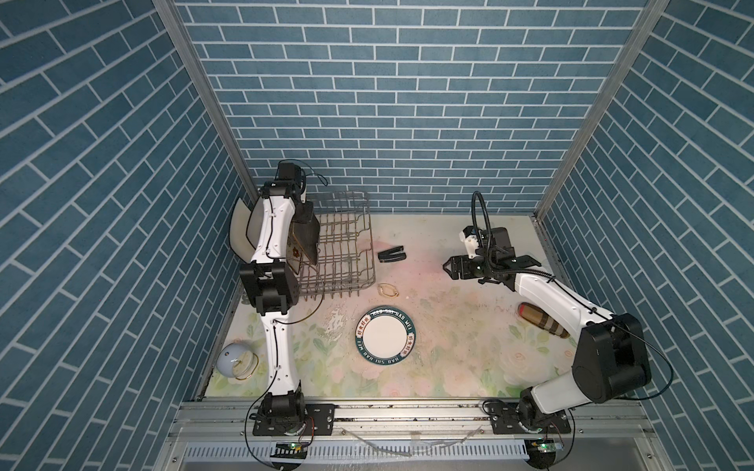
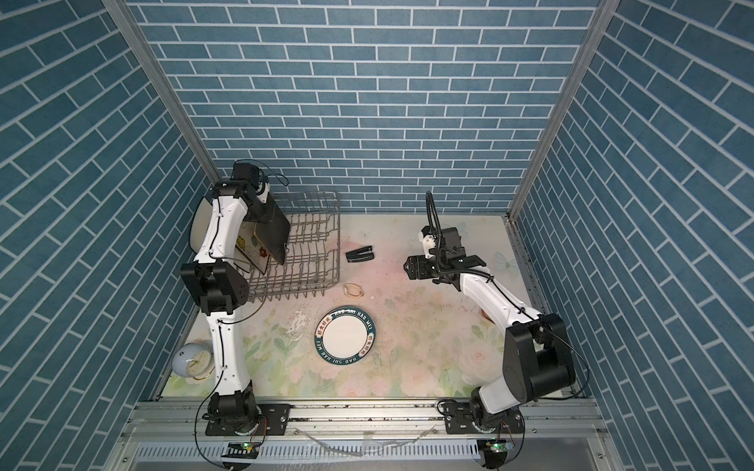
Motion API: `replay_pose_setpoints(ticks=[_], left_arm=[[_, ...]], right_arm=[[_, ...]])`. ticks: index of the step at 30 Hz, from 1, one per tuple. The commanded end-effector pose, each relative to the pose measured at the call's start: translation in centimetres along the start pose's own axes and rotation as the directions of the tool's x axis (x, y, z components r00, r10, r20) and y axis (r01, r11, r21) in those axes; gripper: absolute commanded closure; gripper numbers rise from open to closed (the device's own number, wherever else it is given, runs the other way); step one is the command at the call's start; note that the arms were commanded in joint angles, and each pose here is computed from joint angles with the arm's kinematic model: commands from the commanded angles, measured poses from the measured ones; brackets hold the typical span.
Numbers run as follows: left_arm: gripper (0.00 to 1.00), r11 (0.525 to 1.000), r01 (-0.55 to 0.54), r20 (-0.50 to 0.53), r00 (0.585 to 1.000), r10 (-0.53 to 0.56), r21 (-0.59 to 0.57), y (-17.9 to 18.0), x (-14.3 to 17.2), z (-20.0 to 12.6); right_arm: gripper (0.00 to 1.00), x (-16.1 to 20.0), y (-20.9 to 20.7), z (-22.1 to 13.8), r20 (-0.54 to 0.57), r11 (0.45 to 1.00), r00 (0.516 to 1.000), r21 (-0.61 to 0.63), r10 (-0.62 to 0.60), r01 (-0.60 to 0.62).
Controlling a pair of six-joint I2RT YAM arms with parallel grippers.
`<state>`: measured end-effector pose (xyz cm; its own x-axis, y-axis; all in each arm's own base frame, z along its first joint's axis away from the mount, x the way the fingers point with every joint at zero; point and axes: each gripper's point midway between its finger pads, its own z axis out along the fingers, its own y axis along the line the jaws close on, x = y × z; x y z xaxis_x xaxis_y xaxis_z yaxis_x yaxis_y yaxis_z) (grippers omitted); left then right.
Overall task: Unload the plates from the dish rack
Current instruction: Pick up a plate from the dish rack.
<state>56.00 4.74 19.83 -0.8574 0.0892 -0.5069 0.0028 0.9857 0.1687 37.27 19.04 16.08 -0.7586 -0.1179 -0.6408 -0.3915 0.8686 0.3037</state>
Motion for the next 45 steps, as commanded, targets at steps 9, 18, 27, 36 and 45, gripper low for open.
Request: replay_pose_setpoints(ticks=[9,18,27,36,45], left_arm=[[0.84,0.999,0.023,-0.042,0.999,-0.021,0.047,-0.8,0.9,0.6],[1.0,0.996,0.055,-0.034,0.998,-0.052,0.074,-1.2,0.7,0.1],[1.0,0.989,0.084,0.091,0.991,-0.096,0.123,-1.4,-1.7,-4.7],[1.0,0.983,0.107,0.135,0.983,-0.128,0.152,-1.3,-2.1,-8.3],[1.0,0.975,0.114,0.209,0.966,-0.154,0.191,-1.4,-2.7,-13.1]], right_arm=[[0.18,-1.3,0.0,-0.3,0.031,1.0,0.999,-0.007,-0.029,0.029],[0.2,-1.1,-0.4,-0.5,0.03,1.0,0.999,0.002,-0.021,0.021],[0.23,-1.0,-0.6,-1.6,0.069,1.0,0.997,-0.016,0.023,-0.022],[0.27,-0.7,-0.5,-3.0,0.109,0.997,0.992,-0.05,0.057,-0.052],[0.28,0.2,-0.8,-4.1,0.134,0.996,0.988,-0.05,0.078,-0.072]])
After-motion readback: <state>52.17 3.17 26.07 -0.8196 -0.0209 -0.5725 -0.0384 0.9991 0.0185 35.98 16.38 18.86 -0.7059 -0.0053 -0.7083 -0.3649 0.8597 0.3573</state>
